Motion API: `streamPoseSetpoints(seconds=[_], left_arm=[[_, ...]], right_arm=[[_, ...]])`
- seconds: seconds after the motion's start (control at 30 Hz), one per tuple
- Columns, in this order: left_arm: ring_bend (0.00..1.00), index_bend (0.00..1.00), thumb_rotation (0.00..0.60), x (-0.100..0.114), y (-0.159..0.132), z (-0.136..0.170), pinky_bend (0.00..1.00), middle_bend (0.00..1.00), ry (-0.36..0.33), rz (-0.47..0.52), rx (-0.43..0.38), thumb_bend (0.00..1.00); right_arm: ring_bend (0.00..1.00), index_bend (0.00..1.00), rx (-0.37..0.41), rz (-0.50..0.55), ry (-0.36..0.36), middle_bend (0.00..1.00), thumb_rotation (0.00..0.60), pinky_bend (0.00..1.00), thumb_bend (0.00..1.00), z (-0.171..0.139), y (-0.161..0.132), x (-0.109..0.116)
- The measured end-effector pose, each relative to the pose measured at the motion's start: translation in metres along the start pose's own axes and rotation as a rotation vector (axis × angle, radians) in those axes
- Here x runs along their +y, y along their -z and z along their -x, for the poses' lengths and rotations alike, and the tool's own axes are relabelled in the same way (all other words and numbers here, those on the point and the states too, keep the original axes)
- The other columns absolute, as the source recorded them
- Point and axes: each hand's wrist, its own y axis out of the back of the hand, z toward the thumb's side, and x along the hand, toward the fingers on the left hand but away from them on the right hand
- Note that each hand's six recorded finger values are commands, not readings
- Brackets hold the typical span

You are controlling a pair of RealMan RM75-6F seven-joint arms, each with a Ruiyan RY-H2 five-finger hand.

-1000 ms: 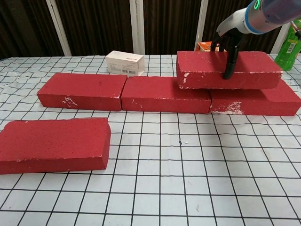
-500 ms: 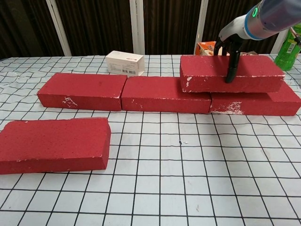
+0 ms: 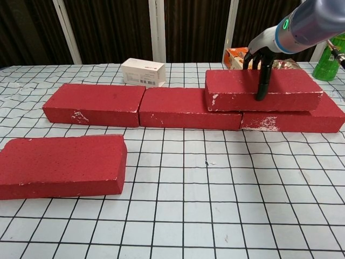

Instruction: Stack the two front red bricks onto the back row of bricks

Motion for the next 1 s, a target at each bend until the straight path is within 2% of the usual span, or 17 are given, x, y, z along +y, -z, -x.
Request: streamPoseSetpoints(seconds=[0.77,1.0], left_arm=[[0.03,0.06,0.6,-0.001,0.001,-0.002,0.22,0.0,0.007,-0.002,0.007,0.0],[0.03,0.06,0.6,-0.001,0.001,-0.002,0.22,0.0,0.009,-0.003,0.007,0.0]], right_arm=[[0.09,0.18,-0.005,-0.006,-0.004,0.22,0.6,0.0,0.15,-0.002,-0.013,0.001],[0.04,0.17,-0.01,-0.003,-0.003,0.16,0.6,0.0,0.15,-0.001,-0.015,0.001]])
